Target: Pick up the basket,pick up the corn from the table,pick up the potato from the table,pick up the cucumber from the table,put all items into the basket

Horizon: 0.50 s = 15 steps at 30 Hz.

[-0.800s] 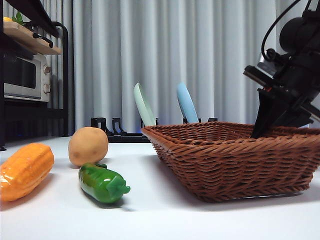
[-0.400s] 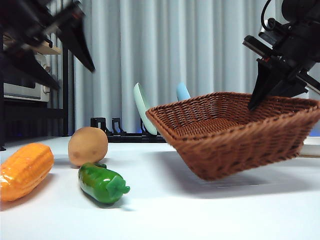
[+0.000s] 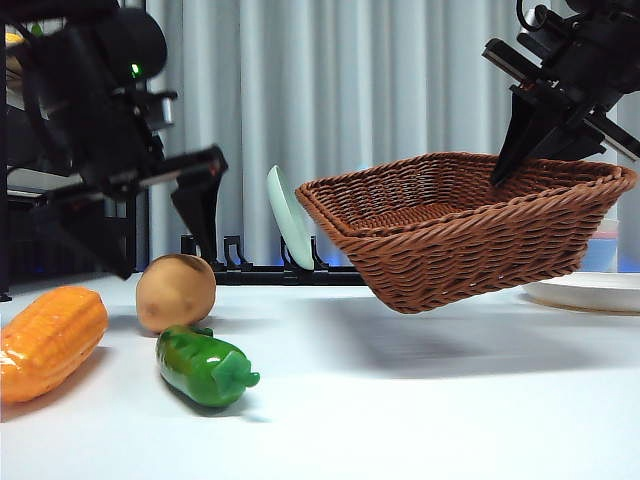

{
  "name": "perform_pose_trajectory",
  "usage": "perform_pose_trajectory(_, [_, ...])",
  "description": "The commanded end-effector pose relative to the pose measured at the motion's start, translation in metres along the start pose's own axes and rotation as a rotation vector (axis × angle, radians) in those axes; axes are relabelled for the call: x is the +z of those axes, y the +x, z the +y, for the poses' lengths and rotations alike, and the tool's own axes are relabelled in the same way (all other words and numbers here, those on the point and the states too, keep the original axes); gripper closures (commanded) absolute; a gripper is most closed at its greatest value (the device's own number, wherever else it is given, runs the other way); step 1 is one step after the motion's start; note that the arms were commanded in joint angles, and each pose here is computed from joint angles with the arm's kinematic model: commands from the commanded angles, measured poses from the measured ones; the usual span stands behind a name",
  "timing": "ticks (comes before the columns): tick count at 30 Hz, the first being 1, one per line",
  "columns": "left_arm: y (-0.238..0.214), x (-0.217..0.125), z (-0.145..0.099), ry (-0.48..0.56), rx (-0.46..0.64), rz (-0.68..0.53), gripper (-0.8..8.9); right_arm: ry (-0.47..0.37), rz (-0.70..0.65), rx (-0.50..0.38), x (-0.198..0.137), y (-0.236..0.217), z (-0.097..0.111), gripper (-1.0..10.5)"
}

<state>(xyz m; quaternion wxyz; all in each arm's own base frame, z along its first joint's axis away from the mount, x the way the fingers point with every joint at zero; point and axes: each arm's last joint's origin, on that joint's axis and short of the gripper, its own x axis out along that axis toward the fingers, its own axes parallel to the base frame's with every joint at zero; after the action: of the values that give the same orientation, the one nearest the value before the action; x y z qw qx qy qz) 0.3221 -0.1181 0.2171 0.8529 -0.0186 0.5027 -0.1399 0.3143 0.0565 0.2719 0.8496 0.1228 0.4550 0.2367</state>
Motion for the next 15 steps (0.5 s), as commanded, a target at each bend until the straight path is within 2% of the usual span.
perform_pose_trajectory(1, [0.012,-0.001,0.000,0.014,0.005,0.015,3.08,0.002,-0.030,0.014,0.005,-0.006,0.002,9.6])
perform_pose_trajectory(6, [0.024,0.001,-0.001,0.018,-0.002,0.007,3.17,0.003,-0.033,0.012,0.006,-0.007,0.002,9.6])
perform_pose_trajectory(7, [0.024,0.001,-0.002,0.020,-0.005,0.002,3.49,0.003,-0.032,0.012,0.006,-0.007,0.002,9.6])
perform_pose_trajectory(9, [0.024,0.001,-0.003,0.038,-0.055,0.009,5.81,0.010,-0.032,0.012,0.006,-0.007,0.002,9.6])
perform_pose_trajectory(10, [0.024,0.001,-0.004,0.054,-0.085,0.014,7.43,0.011,-0.033,0.013,0.006,-0.007,0.002,9.6])
perform_pose_trajectory(11, [0.024,0.001,-0.005,0.059,-0.104,0.017,8.43,0.011,-0.033,0.013,0.006,-0.007,0.002,9.6])
perform_pose_trajectory(12, [0.024,0.001,-0.005,0.059,-0.106,0.017,8.16,0.011,-0.033,0.012,0.006,-0.007,0.002,9.6])
perform_pose_trajectory(15, [0.018,0.002,-0.006,0.067,-0.109,0.008,8.20,0.027,-0.033,0.013,0.006,-0.007,0.002,9.6])
